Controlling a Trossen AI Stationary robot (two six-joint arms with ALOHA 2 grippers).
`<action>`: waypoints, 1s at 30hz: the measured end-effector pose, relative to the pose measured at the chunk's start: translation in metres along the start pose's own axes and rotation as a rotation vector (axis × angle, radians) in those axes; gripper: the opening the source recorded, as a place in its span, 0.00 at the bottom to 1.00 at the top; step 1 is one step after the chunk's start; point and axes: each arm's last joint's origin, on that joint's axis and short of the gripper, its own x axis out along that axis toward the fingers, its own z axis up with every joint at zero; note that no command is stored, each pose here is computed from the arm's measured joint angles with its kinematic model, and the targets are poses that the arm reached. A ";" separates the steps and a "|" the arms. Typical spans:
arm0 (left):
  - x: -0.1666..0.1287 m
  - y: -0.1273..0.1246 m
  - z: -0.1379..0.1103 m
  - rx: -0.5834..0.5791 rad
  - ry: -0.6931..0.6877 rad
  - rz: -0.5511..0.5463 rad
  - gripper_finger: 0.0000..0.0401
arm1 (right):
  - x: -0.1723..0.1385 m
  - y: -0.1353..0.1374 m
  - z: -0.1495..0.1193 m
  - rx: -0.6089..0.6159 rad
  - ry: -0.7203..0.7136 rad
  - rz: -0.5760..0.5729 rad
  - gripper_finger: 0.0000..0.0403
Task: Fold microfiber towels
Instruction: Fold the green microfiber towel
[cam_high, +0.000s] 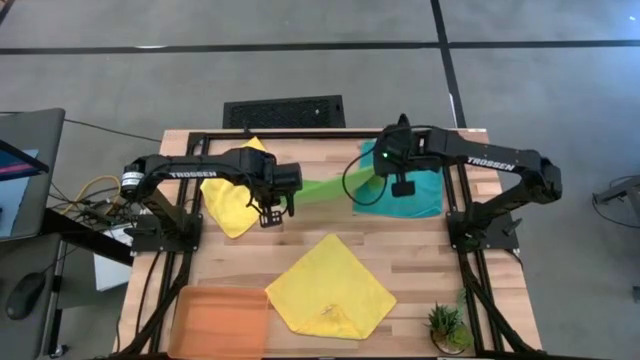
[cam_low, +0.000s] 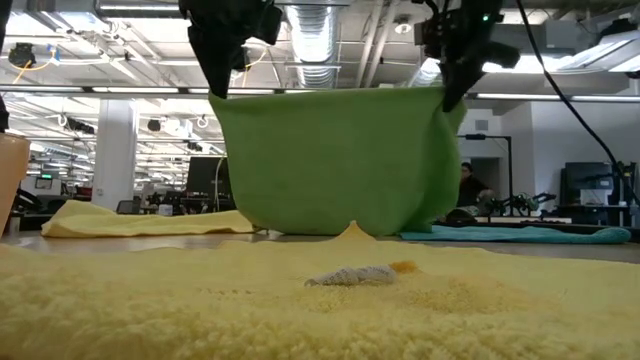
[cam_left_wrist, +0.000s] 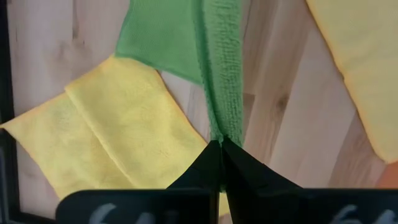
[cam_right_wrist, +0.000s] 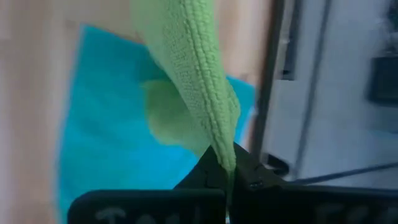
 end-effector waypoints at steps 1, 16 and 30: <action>0.000 0.000 0.000 0.000 -0.003 0.000 0.00 | 0.001 -0.002 0.000 -0.005 0.000 -0.012 0.02; 0.000 0.007 -0.001 -0.034 0.003 0.139 0.00 | -0.008 -0.010 0.021 -0.290 0.010 -0.366 0.02; 0.000 0.063 0.015 -0.120 -0.139 0.480 0.00 | 0.000 -0.040 0.009 -0.184 0.029 -0.424 0.02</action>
